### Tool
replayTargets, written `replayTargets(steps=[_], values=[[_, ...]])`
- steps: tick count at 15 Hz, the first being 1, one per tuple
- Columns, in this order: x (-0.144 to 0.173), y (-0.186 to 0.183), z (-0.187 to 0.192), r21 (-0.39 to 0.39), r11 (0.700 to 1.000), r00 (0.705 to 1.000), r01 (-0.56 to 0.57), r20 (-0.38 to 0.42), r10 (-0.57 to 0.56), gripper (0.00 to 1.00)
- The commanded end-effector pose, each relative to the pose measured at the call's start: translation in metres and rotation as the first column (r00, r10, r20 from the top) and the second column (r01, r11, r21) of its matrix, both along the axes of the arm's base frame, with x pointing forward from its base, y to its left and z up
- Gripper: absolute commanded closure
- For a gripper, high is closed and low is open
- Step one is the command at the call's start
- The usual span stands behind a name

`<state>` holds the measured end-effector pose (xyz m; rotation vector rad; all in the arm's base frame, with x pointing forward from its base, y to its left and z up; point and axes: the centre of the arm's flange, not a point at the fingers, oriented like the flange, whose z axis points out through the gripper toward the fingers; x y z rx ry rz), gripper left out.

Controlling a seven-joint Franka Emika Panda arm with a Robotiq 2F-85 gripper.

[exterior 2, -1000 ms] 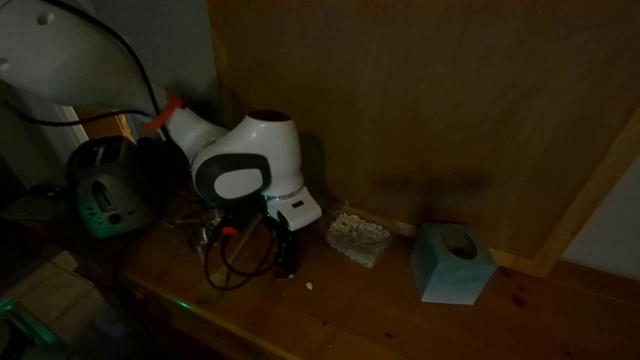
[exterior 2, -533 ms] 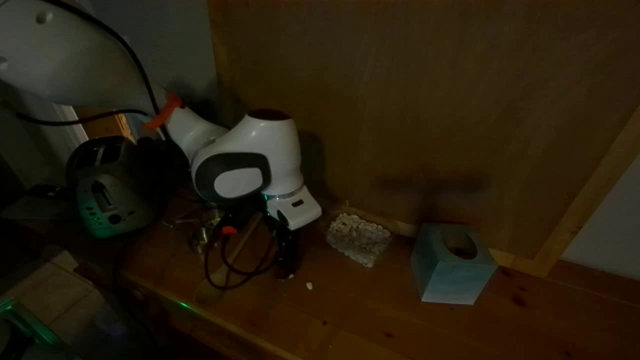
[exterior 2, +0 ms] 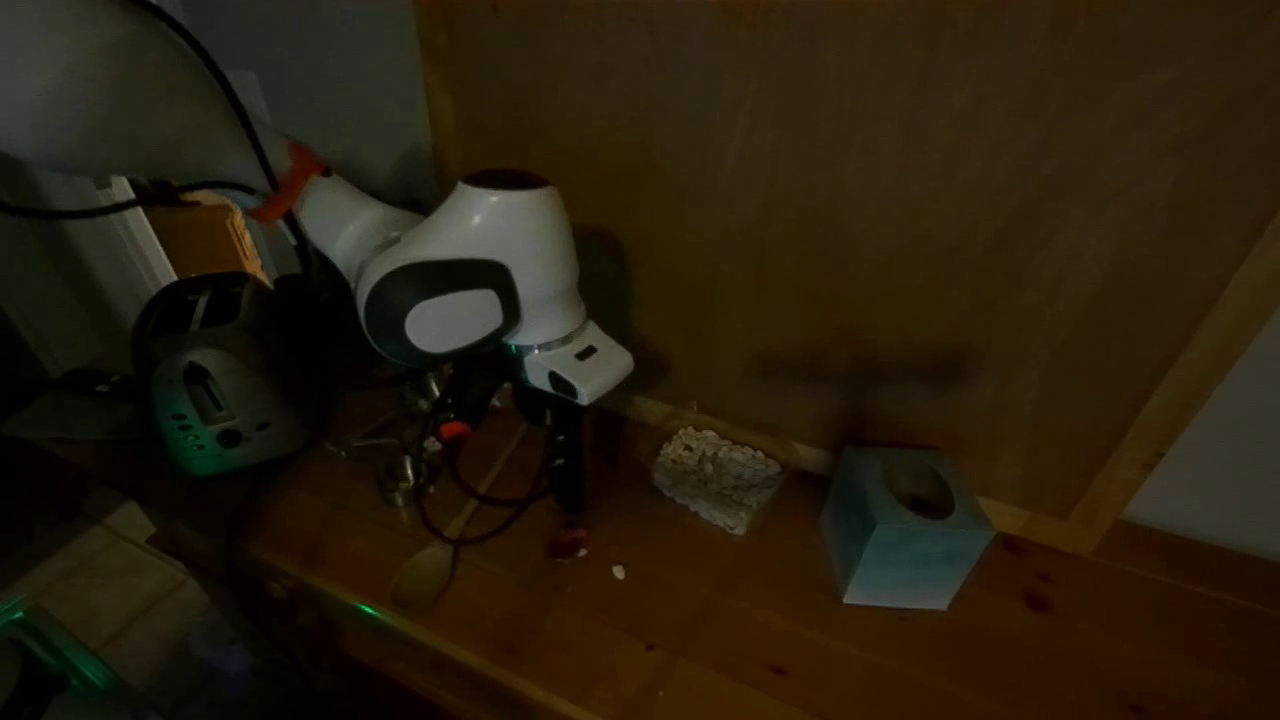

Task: Place the petal on the spoon and empty it into the middle bowl on the left side of the wooden spoon

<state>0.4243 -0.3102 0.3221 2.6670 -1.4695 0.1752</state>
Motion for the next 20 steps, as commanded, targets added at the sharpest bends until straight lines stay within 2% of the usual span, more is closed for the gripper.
replayTargets(steps=[1,5,7,10,13,15,17,20], values=[[0.001,0.007,0.003,0.003,0.998,0.998,-0.055,-0.002,0.055,0.0],[0.0,0.009,0.002,0.006,0.998,0.998,-0.062,-0.003,0.062,0.0],[-0.001,0.022,0.006,0.064,0.975,0.976,-0.215,-0.017,0.216,0.0],[-0.005,0.033,0.004,0.086,0.923,0.925,-0.375,-0.031,0.379,0.0],[-0.005,0.036,-0.001,0.105,0.845,0.847,-0.524,-0.04,0.53,0.0],[-0.003,0.036,-0.007,0.109,0.78,0.78,-0.616,-0.049,0.623,0.0],[0.0,0.036,-0.01,0.109,0.704,0.703,-0.702,-0.054,0.709,0.0],[0.006,0.036,-0.017,0.118,0.573,0.569,-0.811,-0.062,0.82,0.0]])
